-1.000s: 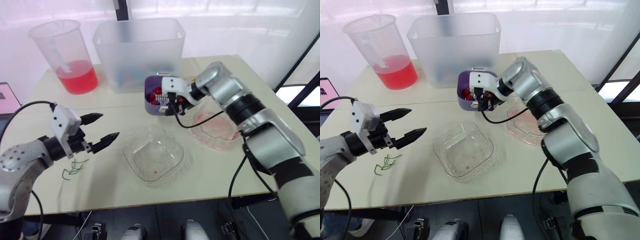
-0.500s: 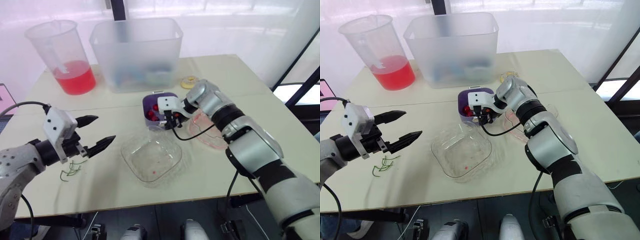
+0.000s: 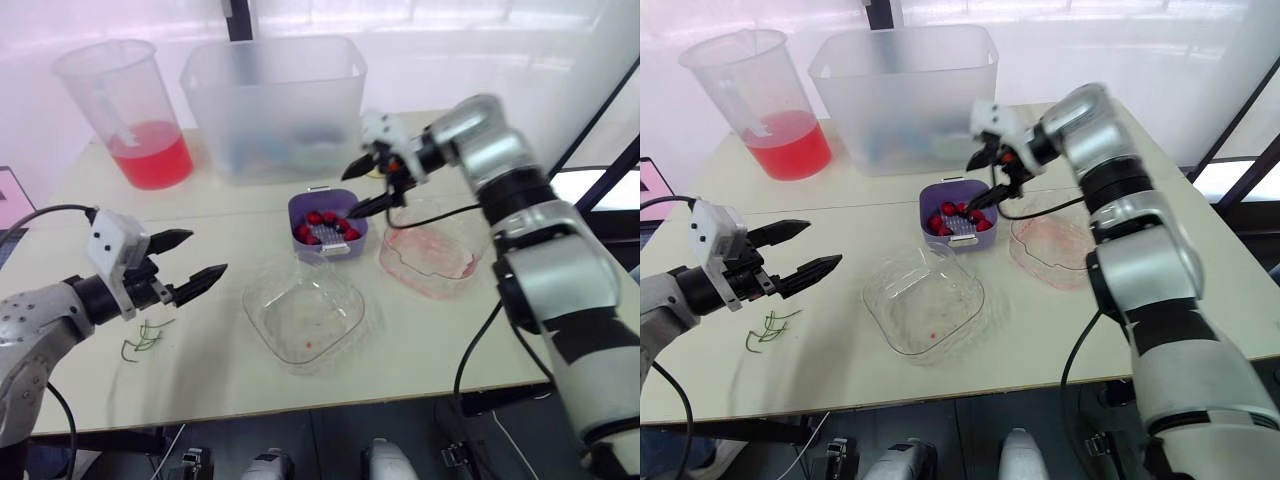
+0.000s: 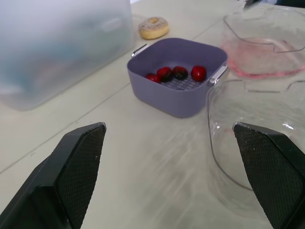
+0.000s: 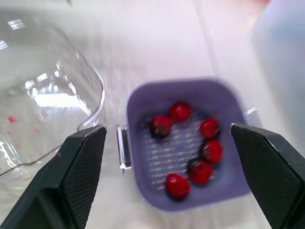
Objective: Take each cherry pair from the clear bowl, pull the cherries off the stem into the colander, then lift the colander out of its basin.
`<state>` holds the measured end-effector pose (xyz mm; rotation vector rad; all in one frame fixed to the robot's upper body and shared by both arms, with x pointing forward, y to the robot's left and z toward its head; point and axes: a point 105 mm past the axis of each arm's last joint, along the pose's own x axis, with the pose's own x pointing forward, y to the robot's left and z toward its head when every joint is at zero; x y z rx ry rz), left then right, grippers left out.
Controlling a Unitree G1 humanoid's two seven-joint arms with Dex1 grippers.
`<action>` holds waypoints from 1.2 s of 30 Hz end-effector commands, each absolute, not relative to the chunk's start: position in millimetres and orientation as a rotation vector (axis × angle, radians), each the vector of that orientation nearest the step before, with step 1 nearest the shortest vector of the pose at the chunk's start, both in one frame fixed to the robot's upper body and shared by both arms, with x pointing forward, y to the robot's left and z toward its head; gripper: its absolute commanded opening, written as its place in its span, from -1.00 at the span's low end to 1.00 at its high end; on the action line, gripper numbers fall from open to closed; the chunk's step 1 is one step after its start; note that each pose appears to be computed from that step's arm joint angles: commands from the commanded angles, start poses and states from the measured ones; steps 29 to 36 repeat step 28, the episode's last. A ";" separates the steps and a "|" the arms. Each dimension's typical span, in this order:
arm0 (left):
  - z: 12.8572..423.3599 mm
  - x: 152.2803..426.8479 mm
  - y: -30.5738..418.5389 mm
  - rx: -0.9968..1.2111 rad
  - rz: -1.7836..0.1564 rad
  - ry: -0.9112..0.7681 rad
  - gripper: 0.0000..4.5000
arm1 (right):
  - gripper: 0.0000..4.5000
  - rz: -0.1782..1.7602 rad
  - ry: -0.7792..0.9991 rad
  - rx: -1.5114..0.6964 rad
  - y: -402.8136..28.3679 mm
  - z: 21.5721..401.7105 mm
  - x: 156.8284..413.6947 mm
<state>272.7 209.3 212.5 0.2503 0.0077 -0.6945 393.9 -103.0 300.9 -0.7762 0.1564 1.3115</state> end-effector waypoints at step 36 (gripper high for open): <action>174.0 253.8 292.1 0.199 -0.557 0.121 1.00 | 0.98 0.500 0.007 -0.219 -377.5 216.9 308.5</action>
